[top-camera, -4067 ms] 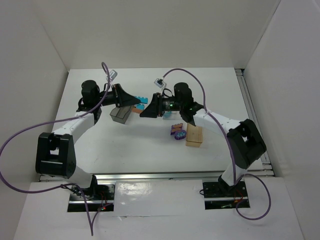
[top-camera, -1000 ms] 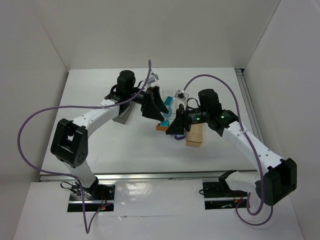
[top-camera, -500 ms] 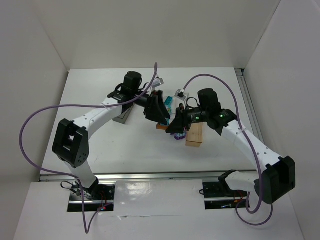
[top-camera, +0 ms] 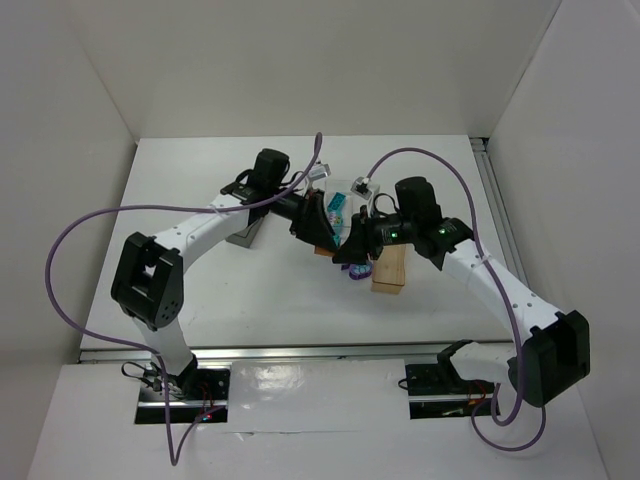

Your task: Sort the legos into containers by color

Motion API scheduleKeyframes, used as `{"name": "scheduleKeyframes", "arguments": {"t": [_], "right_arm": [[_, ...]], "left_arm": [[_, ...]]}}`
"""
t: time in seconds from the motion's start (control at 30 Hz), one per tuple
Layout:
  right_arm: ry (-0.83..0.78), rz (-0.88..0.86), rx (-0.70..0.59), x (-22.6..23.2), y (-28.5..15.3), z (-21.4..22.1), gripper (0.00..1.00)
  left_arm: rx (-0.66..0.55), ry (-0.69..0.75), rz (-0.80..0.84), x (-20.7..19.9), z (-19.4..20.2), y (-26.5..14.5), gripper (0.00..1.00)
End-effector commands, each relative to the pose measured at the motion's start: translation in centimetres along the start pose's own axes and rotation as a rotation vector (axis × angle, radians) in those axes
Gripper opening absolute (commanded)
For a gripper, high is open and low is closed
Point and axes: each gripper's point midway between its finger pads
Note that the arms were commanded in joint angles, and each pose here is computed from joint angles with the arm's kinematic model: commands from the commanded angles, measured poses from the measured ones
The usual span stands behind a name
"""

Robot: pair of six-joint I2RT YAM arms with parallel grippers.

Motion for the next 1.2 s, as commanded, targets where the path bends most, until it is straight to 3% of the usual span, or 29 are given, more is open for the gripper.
{"name": "scheduleKeyframes", "arguments": {"t": [0.0,0.17,0.33,0.47,0.7,0.77,0.9,0.93,1.0,1.03,1.17], "right_arm": [[-0.032,0.013,-0.037,-0.4,0.0,-1.1,0.17],[-0.019,0.031,-0.002,-0.7,0.0,0.1,0.14],[0.007,0.148,0.043,-2.6,-0.3,1.8,0.13],[0.059,0.355,0.067,-5.5,-1.4,3.5,0.12],[0.072,0.466,0.019,-6.8,-2.2,3.9,0.10],[0.114,0.552,0.022,-7.8,-3.3,4.1,0.10],[0.186,0.884,-0.029,-11.0,-7.7,3.2,0.10],[0.209,0.919,-0.054,-11.0,-8.3,2.6,0.10],[0.224,0.972,-0.075,-11.3,-9.2,2.3,0.10],[0.229,0.988,-0.114,-11.1,-10.1,1.7,0.10],[0.211,0.981,-0.193,-9.8,-11.3,0.0,0.13]], "left_arm": [[0.001,0.072,0.023,-0.7,-1.2,0.2,0.30],[-0.002,0.061,0.014,-0.6,-1.3,0.2,0.22],[-0.043,0.079,-0.012,-0.4,-2.5,-1.1,0.00],[-0.100,0.050,-0.026,0.5,-3.1,-2.5,0.00],[-0.156,-0.005,-0.070,1.4,-4.8,-2.8,0.00],[-0.238,-0.083,-0.195,4.3,-6.2,-3.5,0.00],[-0.409,-0.286,-0.531,11.5,-9.9,-5.1,0.00],[-0.475,-0.358,-0.694,14.4,-10.1,-6.1,0.00],[-0.518,-0.341,-0.786,15.4,-12.1,-5.3,0.00],[-0.530,-0.371,-0.875,18.3,-11.7,-5.5,0.00],[-0.525,-0.390,-0.982,22.3,-11.9,-5.1,0.00]]}}
Point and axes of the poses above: each gripper's point midway between its finger pads, its own y axis out along the fingers, its own x axis along the line the jaws close on, z = x × y, and after that the axes turned 12 degrees about -y, right-handed
